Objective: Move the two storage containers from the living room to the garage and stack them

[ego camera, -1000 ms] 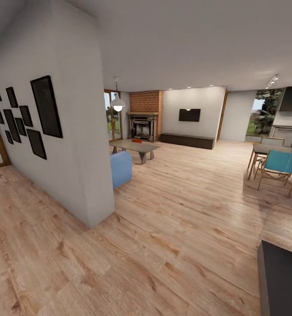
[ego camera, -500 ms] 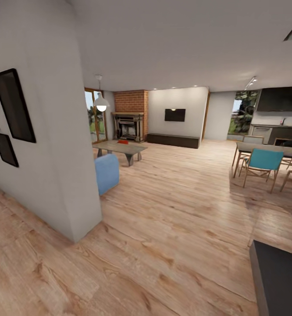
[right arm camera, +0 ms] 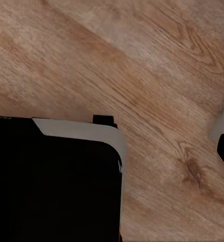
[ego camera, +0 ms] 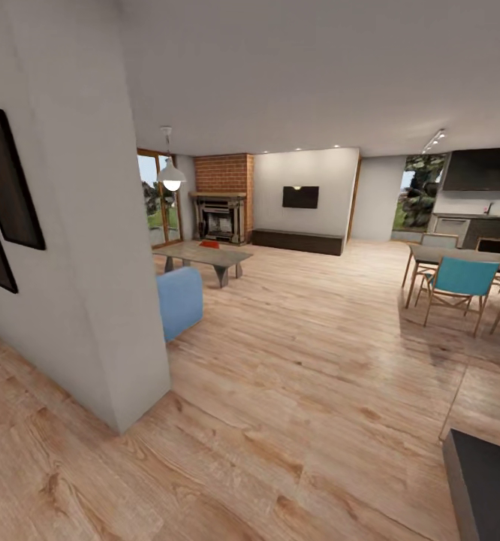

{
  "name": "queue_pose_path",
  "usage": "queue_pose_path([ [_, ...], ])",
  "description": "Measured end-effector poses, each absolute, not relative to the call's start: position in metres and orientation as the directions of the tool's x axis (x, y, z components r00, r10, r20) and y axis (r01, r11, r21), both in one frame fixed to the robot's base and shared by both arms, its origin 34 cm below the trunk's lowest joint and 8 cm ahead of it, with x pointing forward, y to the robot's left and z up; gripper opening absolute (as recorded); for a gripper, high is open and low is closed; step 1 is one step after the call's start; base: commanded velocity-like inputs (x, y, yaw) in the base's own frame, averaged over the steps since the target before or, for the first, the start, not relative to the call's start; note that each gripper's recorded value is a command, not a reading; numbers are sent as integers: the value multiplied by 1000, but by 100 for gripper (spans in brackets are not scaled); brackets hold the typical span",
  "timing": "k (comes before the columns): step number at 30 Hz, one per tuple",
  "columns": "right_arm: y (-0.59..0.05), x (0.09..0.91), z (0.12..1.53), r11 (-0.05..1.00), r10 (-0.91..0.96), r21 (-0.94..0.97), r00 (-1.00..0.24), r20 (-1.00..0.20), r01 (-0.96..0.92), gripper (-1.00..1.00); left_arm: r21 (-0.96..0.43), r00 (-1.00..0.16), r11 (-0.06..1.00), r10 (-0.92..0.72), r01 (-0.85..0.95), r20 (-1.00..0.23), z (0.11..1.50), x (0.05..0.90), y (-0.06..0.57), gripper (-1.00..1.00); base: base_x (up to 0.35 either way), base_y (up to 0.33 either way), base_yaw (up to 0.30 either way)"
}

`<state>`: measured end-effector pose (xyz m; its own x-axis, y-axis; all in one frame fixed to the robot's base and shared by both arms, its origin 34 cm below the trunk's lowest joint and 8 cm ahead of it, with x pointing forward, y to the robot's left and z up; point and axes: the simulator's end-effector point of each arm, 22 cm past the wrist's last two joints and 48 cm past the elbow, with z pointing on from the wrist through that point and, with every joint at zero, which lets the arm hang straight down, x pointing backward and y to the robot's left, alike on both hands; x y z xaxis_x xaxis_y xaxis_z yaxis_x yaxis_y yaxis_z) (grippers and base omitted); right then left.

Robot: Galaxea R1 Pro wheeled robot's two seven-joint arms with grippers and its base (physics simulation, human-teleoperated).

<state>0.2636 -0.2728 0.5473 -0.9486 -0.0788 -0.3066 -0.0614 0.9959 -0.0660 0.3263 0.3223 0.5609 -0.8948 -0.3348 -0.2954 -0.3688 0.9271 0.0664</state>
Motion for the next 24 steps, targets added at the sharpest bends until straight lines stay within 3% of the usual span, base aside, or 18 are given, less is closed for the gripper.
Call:
queue_pose_path([
  [9,-273,264,547,996,-68,-67,-949,-308,-50,100,64,-895,928,-333,-366,-298,561,327,320,100,323,0,-30],
  [24,-273,264,548,996,-69,-72,-948,-309,-49,100,64,-895,928,-332,-366,-299,561,327,320,100,323,0,-241],
])
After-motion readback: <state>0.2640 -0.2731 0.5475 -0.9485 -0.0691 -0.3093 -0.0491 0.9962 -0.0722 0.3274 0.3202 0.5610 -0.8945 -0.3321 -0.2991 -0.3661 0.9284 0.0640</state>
